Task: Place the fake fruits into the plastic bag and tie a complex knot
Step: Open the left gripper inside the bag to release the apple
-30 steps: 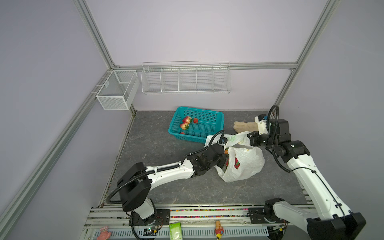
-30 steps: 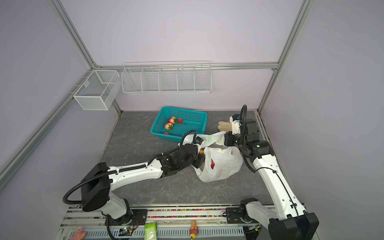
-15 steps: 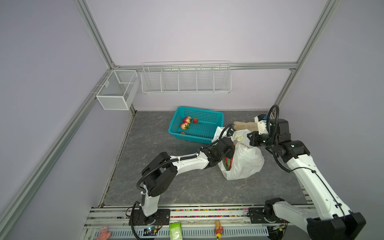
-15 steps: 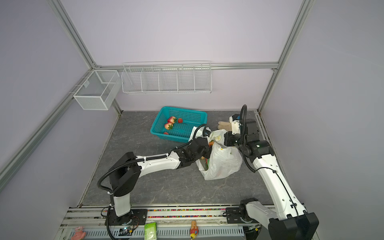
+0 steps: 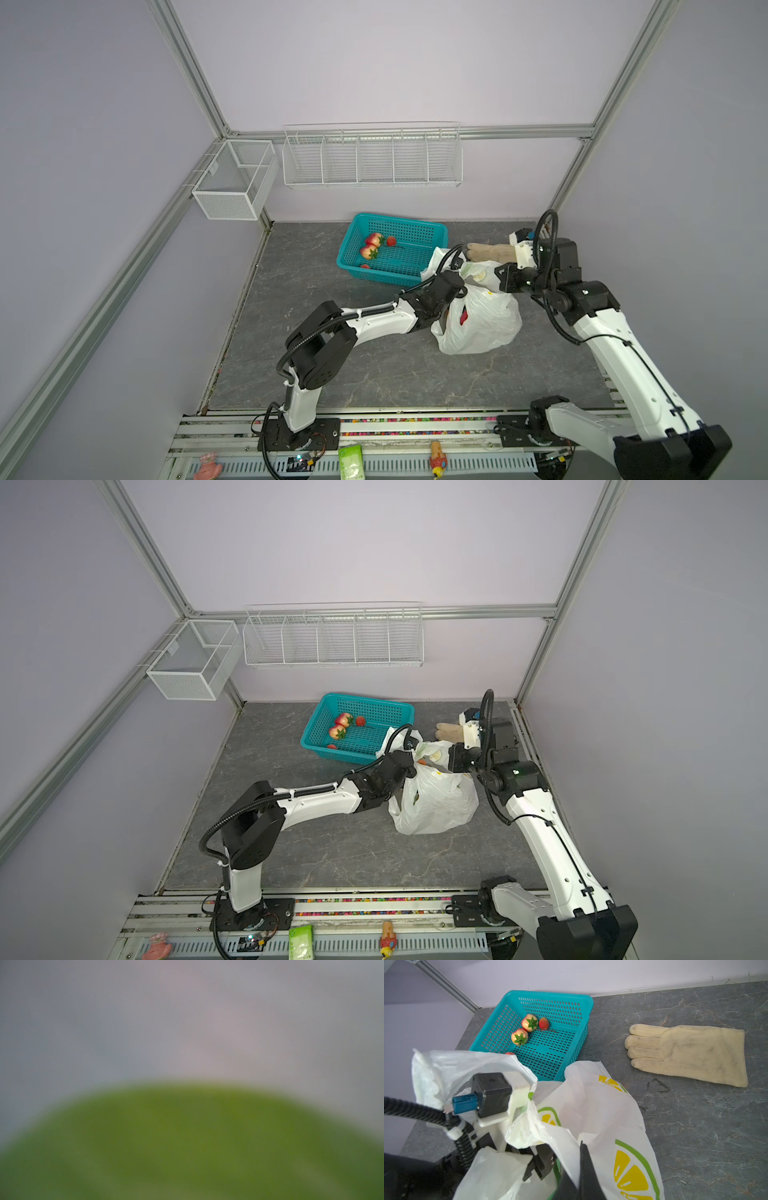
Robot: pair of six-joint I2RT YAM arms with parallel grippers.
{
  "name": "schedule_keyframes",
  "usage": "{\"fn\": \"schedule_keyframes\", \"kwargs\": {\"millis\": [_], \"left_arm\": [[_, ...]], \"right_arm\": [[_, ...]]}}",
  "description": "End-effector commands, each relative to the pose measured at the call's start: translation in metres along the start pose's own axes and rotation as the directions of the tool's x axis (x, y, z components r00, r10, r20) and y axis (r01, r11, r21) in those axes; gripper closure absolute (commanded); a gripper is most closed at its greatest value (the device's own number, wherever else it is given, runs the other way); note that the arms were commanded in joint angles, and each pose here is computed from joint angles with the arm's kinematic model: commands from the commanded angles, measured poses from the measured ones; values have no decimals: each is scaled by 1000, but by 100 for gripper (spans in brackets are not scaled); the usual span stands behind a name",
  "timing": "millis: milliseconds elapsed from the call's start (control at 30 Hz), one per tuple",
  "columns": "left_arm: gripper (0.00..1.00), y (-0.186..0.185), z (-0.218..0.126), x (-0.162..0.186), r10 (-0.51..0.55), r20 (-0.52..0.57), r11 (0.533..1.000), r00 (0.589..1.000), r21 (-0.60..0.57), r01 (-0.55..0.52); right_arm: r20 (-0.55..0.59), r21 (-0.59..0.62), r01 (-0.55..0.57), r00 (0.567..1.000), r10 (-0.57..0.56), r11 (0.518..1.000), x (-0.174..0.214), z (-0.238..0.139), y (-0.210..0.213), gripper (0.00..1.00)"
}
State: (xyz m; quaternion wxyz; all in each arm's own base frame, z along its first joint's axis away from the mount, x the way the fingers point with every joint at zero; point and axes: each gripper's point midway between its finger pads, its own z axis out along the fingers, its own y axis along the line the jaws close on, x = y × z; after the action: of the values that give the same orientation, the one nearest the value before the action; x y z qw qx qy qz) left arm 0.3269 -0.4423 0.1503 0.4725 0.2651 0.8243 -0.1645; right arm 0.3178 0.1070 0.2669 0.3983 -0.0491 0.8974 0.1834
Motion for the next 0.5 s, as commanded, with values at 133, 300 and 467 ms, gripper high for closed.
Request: {"fn": "schedule_keyframes", "kwargs": {"millis": [133, 300, 467], "left_arm": [[5, 16, -17, -3, 17, -6, 998, 1000, -56, -17], [5, 11, -34, 1, 15, -30, 1000, 999, 8, -15], [10, 4, -69, 6, -13, -2, 992, 1000, 129, 13]], "right_arm": [[1, 19, 2, 1000, -2, 1000, 0, 3, -5, 94], [-6, 41, 10, 1000, -10, 999, 1, 5, -9, 94], [0, 85, 24, 1000, -24, 996, -2, 3, -16, 94]]}}
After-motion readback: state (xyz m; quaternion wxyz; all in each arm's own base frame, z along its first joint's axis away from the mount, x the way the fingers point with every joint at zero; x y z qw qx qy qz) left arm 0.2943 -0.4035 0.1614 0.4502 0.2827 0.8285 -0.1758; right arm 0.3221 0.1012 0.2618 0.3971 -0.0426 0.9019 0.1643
